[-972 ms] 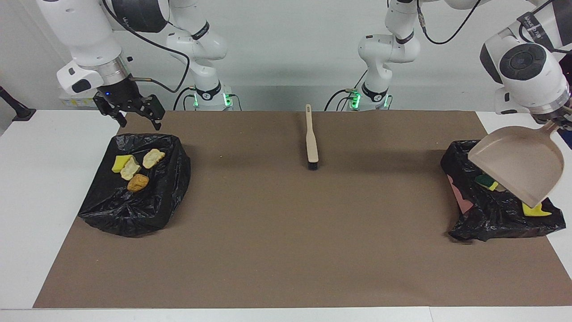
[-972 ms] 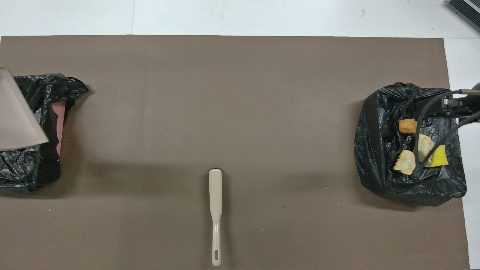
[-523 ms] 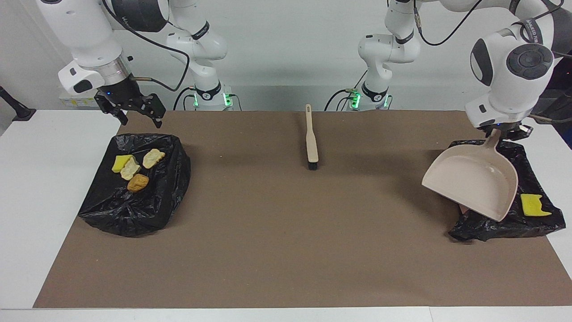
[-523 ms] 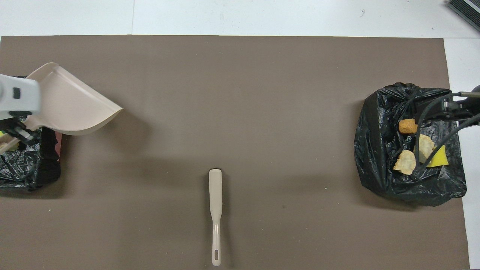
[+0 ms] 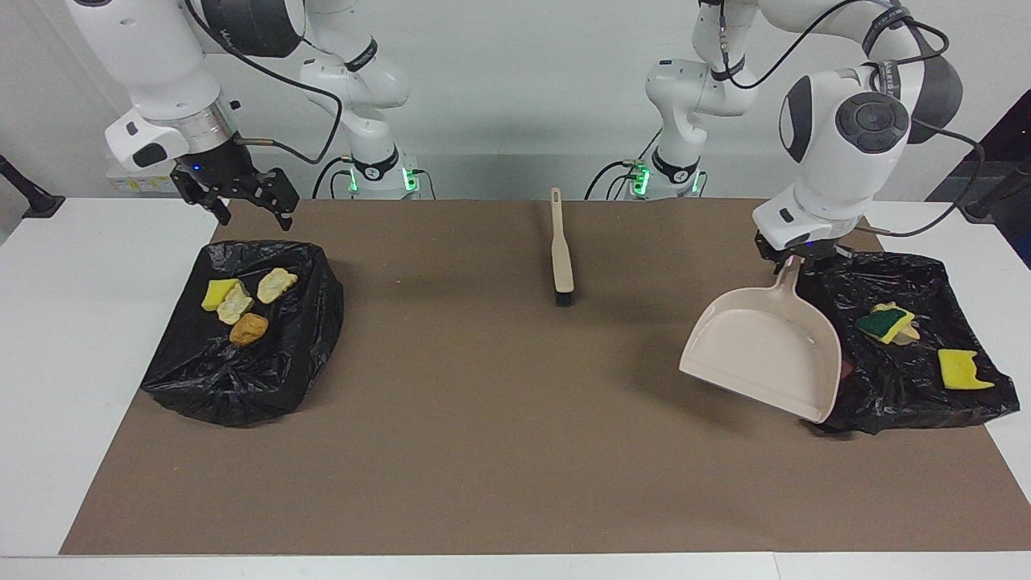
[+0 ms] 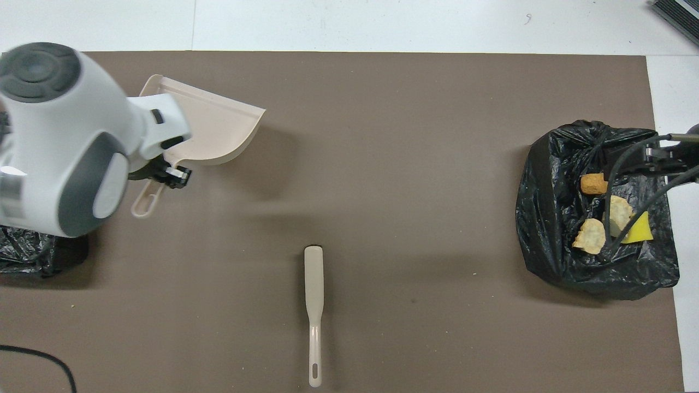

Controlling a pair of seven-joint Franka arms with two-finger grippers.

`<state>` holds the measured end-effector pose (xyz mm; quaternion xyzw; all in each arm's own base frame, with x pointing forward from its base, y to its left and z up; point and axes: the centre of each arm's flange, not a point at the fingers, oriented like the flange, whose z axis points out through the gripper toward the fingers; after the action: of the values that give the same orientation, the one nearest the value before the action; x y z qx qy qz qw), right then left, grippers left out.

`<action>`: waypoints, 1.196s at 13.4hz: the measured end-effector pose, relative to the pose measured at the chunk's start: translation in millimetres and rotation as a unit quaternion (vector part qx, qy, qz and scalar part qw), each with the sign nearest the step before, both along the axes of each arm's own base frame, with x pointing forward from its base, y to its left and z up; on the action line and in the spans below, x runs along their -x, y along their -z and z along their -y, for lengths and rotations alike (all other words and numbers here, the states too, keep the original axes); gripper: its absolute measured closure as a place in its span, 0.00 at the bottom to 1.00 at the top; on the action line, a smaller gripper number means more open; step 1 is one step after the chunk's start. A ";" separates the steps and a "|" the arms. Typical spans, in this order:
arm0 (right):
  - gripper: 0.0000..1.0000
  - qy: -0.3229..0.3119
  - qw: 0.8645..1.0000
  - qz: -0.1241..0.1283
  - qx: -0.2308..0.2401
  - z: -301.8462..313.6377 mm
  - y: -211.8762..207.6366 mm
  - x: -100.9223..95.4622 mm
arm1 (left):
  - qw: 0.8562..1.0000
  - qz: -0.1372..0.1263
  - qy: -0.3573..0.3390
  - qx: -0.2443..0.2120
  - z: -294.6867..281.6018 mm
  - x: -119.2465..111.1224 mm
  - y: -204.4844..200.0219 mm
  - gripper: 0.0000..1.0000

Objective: Sweep and dump trash in bin
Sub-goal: 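Bring the empty dustpan back to the table center with the left gripper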

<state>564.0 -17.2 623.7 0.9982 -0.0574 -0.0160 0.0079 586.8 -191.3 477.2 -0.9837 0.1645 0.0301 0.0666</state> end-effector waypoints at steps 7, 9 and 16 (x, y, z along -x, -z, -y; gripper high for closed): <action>0.00 0.000 1.000 0.000 0.000 0.0 0.4 0.0 | 0.993 0.046 -0.081 0.069 134.1 5.9 78.6 0.67; 0.00 0.000 1.000 0.000 0.000 0.0 0.4 0.1 | 0.992 0.054 -0.085 0.081 139.1 2.2 80.1 0.67; 0.00 0.000 1.000 -0.001 0.000 0.0 0.6 0.1 | 0.994 0.037 -0.075 0.067 172.3 12.5 126.2 0.67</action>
<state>563.9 -17.2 623.2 0.9982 -0.0574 -0.0167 0.0079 574.3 -363.6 351.1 -0.9959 0.0890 -0.0129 0.0044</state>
